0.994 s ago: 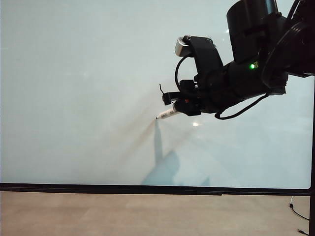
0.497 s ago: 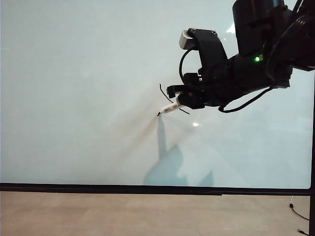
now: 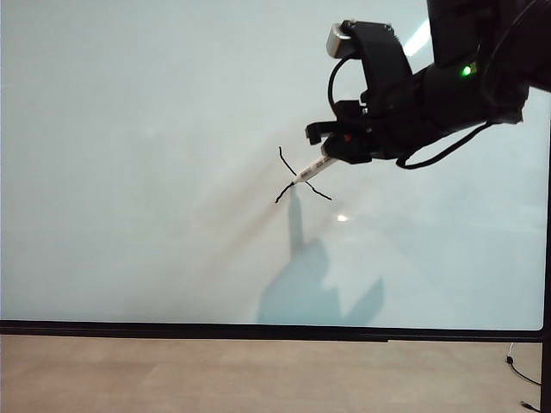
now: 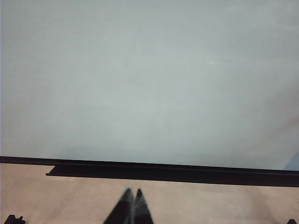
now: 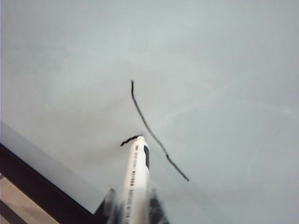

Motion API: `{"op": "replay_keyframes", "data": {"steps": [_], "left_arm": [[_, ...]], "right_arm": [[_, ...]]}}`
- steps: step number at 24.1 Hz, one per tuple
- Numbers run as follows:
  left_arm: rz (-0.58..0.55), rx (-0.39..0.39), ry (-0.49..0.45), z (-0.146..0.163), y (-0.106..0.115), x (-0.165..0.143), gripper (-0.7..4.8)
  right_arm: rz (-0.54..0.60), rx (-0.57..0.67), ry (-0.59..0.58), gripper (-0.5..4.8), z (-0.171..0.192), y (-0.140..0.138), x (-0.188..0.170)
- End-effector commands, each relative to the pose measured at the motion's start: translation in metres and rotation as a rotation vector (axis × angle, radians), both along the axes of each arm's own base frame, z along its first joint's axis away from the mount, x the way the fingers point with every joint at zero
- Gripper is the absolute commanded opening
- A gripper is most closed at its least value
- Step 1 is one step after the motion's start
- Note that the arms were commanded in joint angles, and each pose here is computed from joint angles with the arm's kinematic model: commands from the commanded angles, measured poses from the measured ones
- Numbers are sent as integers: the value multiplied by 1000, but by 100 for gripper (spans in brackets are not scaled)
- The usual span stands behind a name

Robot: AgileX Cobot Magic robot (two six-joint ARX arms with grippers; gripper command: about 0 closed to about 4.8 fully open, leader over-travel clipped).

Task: Pick up the pen on the shelf to the right of the whiteboard and draw a cross mark.

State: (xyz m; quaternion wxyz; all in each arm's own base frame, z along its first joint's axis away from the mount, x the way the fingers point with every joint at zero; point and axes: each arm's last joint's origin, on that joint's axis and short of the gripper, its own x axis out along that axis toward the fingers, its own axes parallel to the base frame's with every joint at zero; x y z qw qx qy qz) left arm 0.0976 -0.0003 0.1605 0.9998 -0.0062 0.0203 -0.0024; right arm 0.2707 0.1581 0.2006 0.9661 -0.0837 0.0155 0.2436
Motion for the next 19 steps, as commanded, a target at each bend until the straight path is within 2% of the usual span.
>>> {"op": "replay_keyframes", "data": {"steps": [1, 19], "left_arm": [[0, 5, -15, 2, 0, 0, -4], [-1, 5, -15, 2, 0, 0, -5]], "right_arm": [[-76, 17, -61, -5, 13, -7, 2], [-118, 12, -157, -5, 45, -23, -8]]}}
